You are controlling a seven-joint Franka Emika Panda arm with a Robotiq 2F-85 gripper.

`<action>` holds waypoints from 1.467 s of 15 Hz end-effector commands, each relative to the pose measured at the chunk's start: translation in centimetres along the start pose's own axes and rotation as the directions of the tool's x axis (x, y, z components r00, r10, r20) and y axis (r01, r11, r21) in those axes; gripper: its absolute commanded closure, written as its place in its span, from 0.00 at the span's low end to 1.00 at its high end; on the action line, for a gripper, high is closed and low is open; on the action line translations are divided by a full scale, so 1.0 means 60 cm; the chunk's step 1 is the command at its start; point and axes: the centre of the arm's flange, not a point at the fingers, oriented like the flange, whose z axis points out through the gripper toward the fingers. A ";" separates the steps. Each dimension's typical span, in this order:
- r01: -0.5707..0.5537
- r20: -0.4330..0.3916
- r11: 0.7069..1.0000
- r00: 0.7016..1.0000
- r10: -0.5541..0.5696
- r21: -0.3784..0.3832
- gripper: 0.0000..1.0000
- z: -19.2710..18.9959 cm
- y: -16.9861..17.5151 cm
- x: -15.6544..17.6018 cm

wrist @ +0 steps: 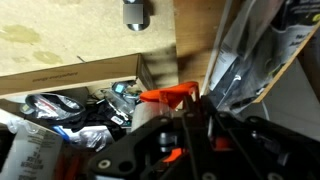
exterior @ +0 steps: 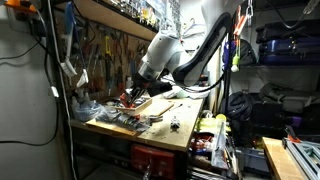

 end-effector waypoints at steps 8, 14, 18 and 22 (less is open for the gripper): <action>0.226 -0.058 0.964 0.974 -0.220 0.141 0.97 0.071 0.016 0.001; 0.255 -0.053 0.954 0.967 -0.250 0.161 0.97 0.094 0.029 -0.008; 0.261 -0.052 0.953 0.965 -0.255 0.154 0.63 0.104 0.031 0.003; 0.254 -0.081 0.954 0.966 -0.244 0.161 0.45 0.075 0.026 0.020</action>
